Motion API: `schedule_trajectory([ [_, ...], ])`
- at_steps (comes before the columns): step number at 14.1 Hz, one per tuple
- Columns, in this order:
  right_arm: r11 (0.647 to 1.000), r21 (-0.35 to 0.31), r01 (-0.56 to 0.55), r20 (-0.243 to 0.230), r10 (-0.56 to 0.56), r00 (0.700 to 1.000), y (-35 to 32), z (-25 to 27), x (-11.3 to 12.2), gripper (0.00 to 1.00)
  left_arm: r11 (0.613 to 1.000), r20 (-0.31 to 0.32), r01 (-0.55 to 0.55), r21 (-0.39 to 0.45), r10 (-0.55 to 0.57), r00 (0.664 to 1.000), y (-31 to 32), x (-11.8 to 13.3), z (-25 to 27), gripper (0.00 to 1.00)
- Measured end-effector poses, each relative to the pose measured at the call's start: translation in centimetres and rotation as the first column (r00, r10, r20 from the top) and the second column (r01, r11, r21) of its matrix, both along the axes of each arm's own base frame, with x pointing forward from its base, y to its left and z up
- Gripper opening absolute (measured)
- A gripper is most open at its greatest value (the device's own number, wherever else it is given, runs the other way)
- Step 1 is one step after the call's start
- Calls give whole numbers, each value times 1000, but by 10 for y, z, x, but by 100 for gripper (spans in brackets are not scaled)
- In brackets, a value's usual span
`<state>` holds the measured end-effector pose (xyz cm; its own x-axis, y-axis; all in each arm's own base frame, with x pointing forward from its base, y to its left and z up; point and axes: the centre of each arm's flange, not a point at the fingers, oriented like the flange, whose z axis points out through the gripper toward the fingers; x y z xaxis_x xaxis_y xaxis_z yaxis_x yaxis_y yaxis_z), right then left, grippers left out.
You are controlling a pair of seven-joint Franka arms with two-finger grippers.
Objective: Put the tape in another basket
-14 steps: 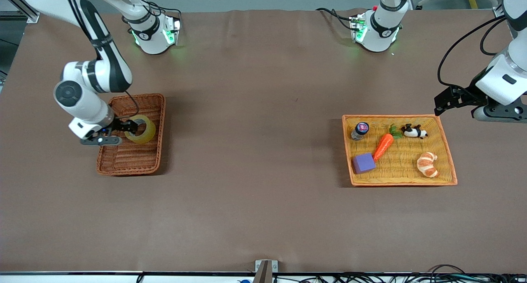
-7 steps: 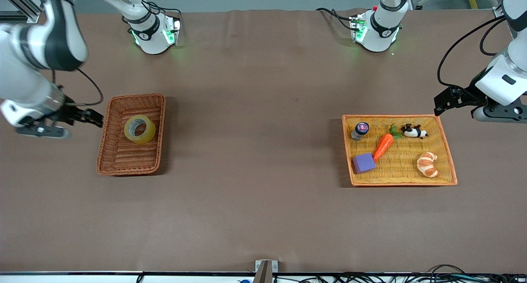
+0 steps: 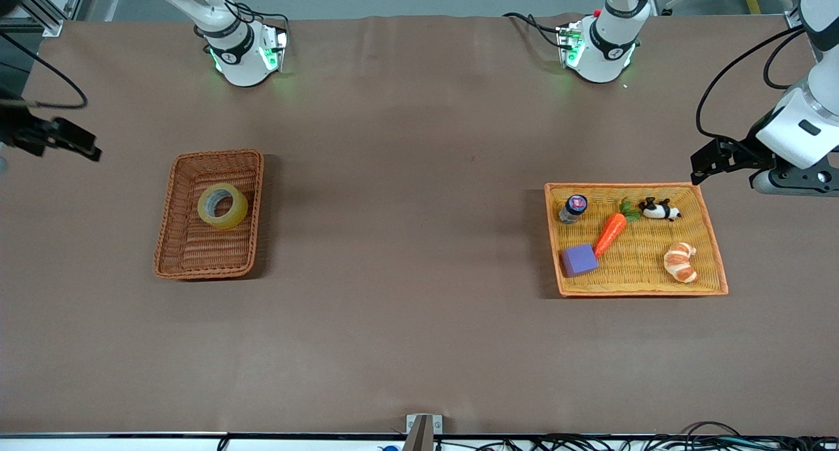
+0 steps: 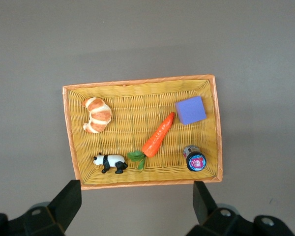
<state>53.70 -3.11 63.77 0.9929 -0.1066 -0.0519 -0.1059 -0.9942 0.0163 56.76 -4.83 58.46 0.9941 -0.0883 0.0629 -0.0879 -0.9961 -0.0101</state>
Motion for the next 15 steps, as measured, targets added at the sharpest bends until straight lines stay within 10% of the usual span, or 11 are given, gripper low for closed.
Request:
schedule_trajectory([
  [15,999,2,-45,17,45,999,3,15,-2,100,1000,4,-2,-17,2,1000,-2,0,1,100],
])
